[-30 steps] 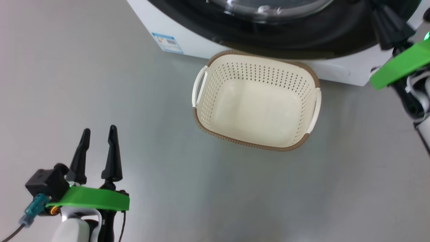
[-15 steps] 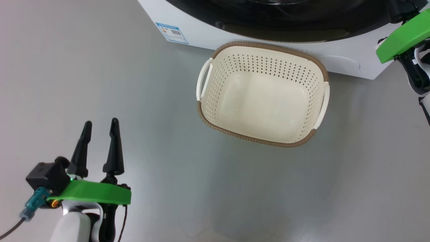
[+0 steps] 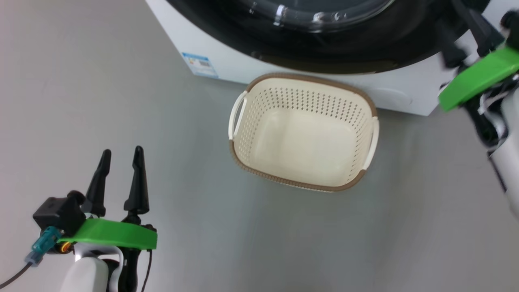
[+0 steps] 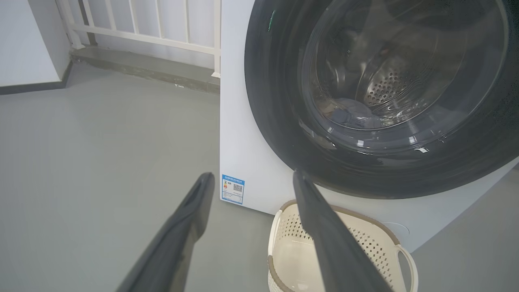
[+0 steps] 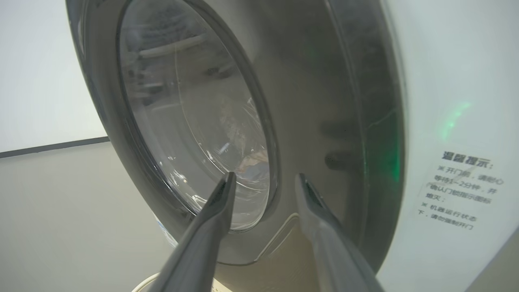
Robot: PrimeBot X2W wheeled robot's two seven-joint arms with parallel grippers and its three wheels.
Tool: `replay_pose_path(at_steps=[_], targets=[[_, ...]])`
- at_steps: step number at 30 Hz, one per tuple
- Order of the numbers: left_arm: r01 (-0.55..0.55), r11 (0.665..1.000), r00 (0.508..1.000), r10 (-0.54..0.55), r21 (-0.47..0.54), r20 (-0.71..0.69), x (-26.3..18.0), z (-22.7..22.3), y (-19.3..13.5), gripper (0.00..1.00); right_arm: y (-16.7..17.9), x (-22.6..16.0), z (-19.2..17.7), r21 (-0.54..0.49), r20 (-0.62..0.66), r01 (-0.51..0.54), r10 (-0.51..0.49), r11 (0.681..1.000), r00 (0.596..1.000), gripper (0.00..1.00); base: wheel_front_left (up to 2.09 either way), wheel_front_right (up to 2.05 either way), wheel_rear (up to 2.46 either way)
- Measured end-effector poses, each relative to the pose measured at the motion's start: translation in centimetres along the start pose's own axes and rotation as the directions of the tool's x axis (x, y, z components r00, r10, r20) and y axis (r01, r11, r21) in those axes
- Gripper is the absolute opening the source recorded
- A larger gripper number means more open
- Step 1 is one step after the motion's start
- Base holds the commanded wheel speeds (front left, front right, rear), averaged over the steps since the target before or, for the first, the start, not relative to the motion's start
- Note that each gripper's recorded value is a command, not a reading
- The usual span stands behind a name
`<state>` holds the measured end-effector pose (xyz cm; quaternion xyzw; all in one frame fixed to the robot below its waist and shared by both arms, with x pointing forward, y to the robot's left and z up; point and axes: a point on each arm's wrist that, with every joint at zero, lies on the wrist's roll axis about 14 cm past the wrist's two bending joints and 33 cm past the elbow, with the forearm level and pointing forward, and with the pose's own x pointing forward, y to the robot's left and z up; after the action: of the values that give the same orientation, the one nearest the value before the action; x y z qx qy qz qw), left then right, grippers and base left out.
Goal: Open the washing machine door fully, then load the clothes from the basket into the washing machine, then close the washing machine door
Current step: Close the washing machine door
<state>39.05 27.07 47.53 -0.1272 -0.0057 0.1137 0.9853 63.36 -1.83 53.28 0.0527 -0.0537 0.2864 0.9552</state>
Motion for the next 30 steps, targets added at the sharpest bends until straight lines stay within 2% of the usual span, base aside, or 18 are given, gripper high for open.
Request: replay_pose_path(at_steps=[4,14,30], targets=[[0.039,0.999,0.999,-0.039,-0.001,0.023,0.0,0.9,-0.9,1.0,1.1,-2.4,1.1,0.024,0.021,0.004,-0.005,1.0,1.0,1.0,0.0,0.0,0.0],[0.147,0.989,0.988,-0.147,0.003,0.044,-0.1,1.7,-3.8,1.0,0.3,-9.6,2.7,0.044,0.045,0.1,-0.102,0.994,0.994,1.0,0.0,0.0,0.0],[0.306,0.951,0.95,-0.303,-0.035,0.071,-0.5,2.3,-9.4,1.0,-1.2,-21.0,4.6,0.037,0.059,0.271,-0.273,0.962,0.96,1.0,0.0,0.0,0.0]])
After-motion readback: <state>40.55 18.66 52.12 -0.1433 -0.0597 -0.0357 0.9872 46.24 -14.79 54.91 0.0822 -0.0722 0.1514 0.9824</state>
